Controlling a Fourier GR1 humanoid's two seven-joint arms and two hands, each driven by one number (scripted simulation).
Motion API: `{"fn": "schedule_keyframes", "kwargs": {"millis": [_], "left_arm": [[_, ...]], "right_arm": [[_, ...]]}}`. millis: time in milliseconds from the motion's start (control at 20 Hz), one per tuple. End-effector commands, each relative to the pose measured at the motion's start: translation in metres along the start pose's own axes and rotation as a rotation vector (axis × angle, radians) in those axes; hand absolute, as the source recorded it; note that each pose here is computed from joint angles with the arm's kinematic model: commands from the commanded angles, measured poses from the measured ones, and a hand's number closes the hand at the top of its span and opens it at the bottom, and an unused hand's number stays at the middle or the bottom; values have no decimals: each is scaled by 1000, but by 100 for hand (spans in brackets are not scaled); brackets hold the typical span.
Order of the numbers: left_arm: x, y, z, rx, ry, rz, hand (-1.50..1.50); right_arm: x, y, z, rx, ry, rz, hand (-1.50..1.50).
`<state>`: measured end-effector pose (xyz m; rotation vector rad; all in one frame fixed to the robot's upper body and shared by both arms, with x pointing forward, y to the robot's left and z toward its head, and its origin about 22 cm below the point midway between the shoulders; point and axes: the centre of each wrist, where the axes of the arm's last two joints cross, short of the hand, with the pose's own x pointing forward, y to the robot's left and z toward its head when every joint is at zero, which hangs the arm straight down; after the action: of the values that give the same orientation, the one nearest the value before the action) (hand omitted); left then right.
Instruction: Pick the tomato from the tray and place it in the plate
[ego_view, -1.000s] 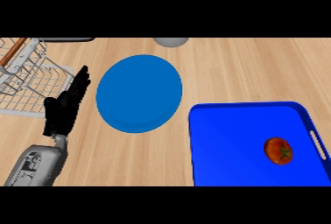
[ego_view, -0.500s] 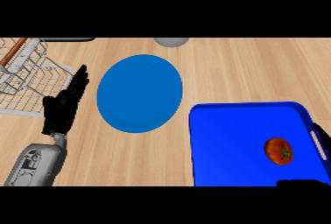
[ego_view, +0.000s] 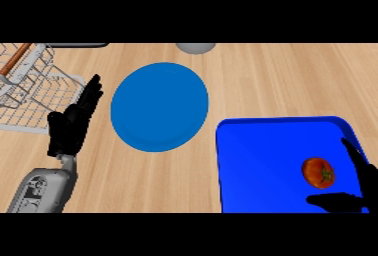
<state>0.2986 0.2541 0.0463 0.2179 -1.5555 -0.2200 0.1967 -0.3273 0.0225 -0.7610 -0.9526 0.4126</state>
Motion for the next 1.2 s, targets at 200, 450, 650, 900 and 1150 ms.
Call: {"fn": "schedule_keyframes", "kwargs": {"millis": [200, 450, 650, 900, 1150], "left_arm": [[-5, 10, -24, 7, -5, 11, 0], [-12, -7, 3, 16, -2, -5, 0], [-3, 4, -6, 5, 6, 2, 0], [-5, -1, -11, 7, 10, 10, 0], [6, -8, -8, -45, -20, -4, 0]], "right_arm": [[-17, 25, -12, 33, -5, 6, -150], [-21, 18, -5, -87, -24, 37, 150], [-14, 8, -34, -95, -40, 22, 150], [28, 25, -34, -74, -131, 210, 150], [84, 36, -47, 37, -276, 543, 150]]}}
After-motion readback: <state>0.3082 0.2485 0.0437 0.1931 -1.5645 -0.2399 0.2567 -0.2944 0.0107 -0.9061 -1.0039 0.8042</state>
